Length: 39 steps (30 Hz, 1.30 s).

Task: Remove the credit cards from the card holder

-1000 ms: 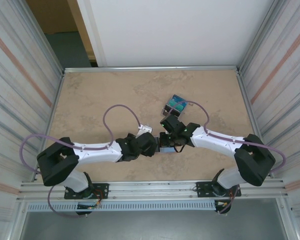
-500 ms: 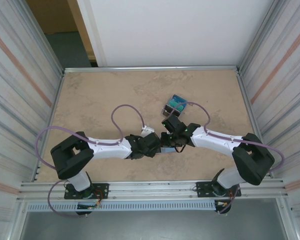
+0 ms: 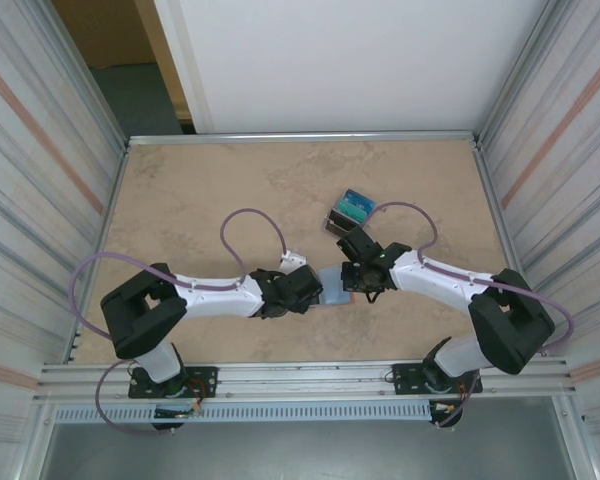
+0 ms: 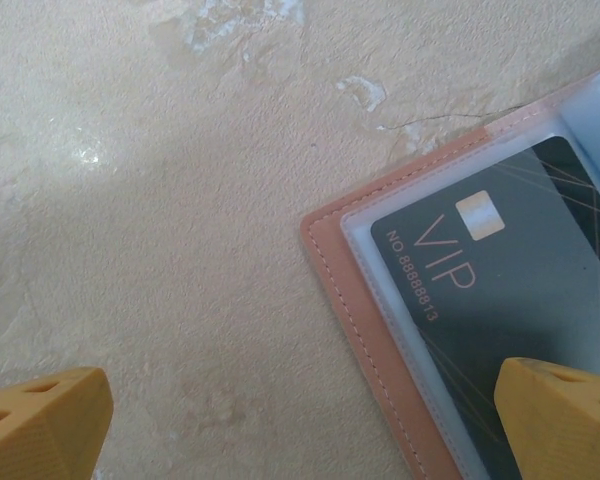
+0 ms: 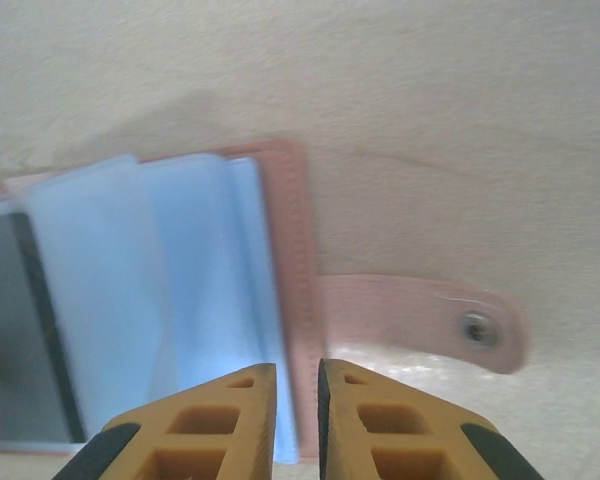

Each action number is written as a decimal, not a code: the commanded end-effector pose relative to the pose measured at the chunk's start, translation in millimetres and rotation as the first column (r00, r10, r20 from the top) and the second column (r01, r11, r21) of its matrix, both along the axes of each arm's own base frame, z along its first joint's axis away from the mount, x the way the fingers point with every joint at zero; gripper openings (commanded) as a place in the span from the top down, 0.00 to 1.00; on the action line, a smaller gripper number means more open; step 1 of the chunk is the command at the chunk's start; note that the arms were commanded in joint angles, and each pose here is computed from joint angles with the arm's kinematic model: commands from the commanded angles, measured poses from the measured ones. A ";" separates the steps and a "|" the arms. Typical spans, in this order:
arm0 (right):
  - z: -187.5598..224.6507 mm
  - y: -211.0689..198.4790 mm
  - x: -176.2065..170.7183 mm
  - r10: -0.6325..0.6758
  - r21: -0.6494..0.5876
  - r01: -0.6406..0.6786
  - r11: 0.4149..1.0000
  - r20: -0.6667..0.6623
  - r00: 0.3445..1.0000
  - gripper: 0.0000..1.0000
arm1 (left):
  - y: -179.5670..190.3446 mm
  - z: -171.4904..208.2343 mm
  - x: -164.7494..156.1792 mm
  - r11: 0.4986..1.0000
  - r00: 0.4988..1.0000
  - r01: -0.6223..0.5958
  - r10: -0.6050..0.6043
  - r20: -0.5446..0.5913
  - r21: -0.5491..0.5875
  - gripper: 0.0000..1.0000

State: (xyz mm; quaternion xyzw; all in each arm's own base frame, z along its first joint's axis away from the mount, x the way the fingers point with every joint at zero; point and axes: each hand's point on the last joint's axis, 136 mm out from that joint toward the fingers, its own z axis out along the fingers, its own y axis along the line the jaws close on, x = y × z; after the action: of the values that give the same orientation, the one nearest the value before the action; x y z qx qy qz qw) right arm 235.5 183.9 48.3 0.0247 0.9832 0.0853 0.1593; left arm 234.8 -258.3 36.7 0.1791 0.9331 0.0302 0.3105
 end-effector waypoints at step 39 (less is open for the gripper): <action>-10.8 46.6 -9.1 0.107 0.252 -0.073 0.965 -0.124 0.987 0.91 | 20.2 -3.0 7.5 0.995 0.996 -0.082 0.080 -0.046 -0.050 0.01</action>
State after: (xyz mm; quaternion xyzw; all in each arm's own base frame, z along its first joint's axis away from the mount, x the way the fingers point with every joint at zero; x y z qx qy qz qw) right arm 229.6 239.6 41.2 -0.0063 0.9714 0.2210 0.0866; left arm 238.4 -240.9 31.8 0.1359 0.9455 0.0030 0.2959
